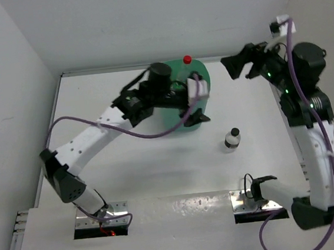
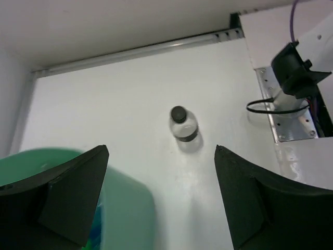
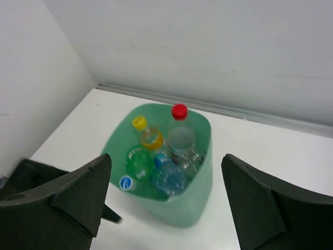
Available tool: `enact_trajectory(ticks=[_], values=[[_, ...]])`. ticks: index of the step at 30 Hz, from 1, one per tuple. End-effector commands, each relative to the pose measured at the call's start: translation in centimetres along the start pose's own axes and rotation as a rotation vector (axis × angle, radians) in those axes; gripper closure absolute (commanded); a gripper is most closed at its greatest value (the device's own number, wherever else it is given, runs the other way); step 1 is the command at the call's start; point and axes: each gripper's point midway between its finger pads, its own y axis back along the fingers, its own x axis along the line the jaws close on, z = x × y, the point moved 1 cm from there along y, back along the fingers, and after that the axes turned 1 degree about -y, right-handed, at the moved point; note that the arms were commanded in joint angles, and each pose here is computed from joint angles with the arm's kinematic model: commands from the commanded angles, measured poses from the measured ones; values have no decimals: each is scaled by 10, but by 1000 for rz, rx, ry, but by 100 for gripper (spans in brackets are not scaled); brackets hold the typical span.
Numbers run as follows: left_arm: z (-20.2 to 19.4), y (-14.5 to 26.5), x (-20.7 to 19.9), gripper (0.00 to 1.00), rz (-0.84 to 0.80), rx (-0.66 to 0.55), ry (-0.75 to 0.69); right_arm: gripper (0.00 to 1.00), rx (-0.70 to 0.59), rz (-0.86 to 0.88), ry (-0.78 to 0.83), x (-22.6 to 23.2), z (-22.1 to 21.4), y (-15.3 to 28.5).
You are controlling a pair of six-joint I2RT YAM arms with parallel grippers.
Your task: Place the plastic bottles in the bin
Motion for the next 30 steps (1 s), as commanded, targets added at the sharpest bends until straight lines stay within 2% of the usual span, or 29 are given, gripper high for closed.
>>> enact_trajectory(ticks=[1,2,5,7,8,9,13,21,30], values=[[-23,-48,-33,11,-84,96,-54,16,179,-168,-108,-40,-73,20],[-33,-61,-43,12,-108,121,-24,16,150,-185,-113,-38,-69,36],[-69,-108,-67,15,-191,191,64,18,181,-342,-205,-65,-95,62],[-79,-128,-65,18,-198,199,139,20,194,-399,-241,-72,-106,74],[-102,-144,-67,18,-208,232,177,20,177,-427,-264,-74,-108,83],[-106,-153,-66,20,-199,221,202,20,182,-438,-278,-76,-114,85],[-122,-179,-59,20,-156,205,204,20,171,-432,-305,-77,-111,87],[-152,-206,-48,18,-92,223,240,20,162,-389,-309,-73,-105,82],[-167,-221,-41,16,-72,200,263,20,164,-375,-294,-73,-104,79]])
